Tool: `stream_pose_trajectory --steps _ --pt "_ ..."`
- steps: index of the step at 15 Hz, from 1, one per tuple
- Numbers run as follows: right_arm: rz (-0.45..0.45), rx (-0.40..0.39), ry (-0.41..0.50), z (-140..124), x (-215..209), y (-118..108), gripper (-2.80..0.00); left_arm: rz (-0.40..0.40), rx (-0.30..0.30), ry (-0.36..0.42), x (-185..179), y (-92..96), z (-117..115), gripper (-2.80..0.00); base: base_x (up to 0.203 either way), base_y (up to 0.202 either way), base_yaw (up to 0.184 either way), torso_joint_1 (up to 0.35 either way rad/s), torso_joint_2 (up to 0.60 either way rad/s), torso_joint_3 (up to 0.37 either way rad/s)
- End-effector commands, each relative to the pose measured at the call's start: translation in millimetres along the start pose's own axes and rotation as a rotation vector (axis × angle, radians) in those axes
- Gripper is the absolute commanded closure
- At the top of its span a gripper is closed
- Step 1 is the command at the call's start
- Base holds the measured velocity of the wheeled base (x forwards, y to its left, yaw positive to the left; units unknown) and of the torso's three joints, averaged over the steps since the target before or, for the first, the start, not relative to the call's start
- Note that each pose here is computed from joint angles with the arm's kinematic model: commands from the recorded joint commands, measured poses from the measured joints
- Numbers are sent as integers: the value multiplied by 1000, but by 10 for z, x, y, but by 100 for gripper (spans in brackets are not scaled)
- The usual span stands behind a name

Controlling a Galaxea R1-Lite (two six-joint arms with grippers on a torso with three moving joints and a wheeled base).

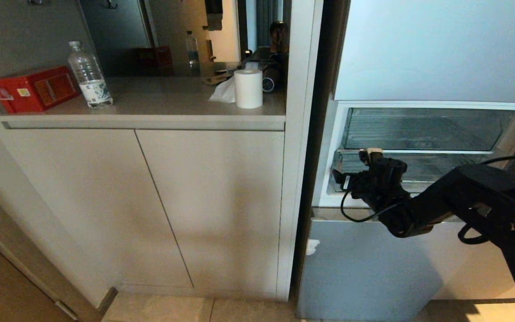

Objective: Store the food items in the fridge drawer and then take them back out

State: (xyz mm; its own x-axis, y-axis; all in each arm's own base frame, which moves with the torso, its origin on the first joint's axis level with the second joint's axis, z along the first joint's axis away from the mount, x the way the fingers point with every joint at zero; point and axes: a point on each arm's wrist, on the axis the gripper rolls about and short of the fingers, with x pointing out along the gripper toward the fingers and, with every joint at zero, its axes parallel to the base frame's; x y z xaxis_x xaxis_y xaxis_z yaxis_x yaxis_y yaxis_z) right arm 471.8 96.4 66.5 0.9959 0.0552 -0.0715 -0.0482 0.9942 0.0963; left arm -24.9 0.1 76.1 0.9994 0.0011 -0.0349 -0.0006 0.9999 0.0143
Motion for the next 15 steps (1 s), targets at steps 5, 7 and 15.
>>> stream_pose_trajectory --steps 5,7,15 --pt "-11 30 -50 -53 185 59 -280 0 0 -1 -1 0 2 0 0 0 0 0 0 0" --pt "-10 30 -47 -83 192 102 -280 0 0 -1 -1 0 3 0 0 0 0 0 0 0" --pt "13 37 -88 -29 230 316 0 0 0 -1 -1 0 1 0 0 0 0 0 0 0"
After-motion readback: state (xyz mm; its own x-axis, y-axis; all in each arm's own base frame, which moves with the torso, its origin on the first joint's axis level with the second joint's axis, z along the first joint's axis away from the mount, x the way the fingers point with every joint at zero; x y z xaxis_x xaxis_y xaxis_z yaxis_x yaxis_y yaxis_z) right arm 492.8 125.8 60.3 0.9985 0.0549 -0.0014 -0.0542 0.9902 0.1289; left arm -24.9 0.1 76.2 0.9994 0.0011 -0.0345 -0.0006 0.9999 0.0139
